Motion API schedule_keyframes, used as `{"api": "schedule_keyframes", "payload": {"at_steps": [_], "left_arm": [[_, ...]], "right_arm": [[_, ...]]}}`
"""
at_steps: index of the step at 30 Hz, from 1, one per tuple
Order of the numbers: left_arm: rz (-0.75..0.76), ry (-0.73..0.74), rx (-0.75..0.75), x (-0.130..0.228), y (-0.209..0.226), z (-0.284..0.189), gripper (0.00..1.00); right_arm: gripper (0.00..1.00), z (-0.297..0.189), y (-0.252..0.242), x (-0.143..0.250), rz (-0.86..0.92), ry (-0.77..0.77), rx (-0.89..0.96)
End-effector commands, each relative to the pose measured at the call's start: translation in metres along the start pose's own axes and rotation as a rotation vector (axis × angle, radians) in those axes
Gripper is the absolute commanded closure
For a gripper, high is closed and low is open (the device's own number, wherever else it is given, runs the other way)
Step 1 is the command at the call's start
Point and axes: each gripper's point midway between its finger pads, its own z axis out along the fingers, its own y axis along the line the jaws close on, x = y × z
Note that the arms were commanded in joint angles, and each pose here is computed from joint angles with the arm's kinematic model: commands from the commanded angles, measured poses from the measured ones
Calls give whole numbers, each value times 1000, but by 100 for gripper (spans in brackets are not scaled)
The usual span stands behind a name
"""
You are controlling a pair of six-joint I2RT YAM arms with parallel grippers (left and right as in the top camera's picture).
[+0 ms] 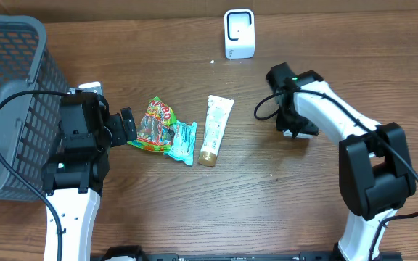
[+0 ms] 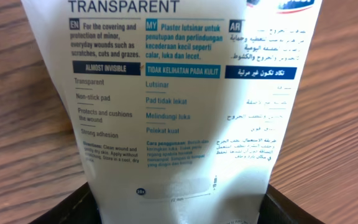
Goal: Scan the item barcode
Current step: 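Lift the Hansaplast box with the right gripper and turn it, then carry the Hansaplast box with the right gripper to the scanner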
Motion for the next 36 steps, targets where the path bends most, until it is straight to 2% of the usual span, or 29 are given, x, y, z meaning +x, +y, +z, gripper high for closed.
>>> {"api": "schedule_keyframes", "payload": {"at_steps": [1, 7, 11, 17, 19, 27, 36], "left_arm": [[9, -12, -11, -3, 3, -2, 0], [9, -12, -11, -3, 3, -2, 0], [9, -12, -11, -3, 3, -2, 0], [9, -12, -11, -3, 3, -2, 0], [9, -12, -11, -3, 3, -2, 0], [9, -12, -11, -3, 3, -2, 0], [9, -12, -11, -3, 3, -2, 0]], "right_arm": [[42, -17, 2, -14, -146, -130, 118], [41, -43, 11, -17, -247, -290, 275], [41, -54, 22, -19, -274, -362, 303], [40, -63, 15, -23, -290, -415, 379], [35, -69, 4, -25, -306, -430, 451], [38, -76, -11, -24, -338, -431, 537], [38, -122, -31, -44, -209, -616, 679]]}}
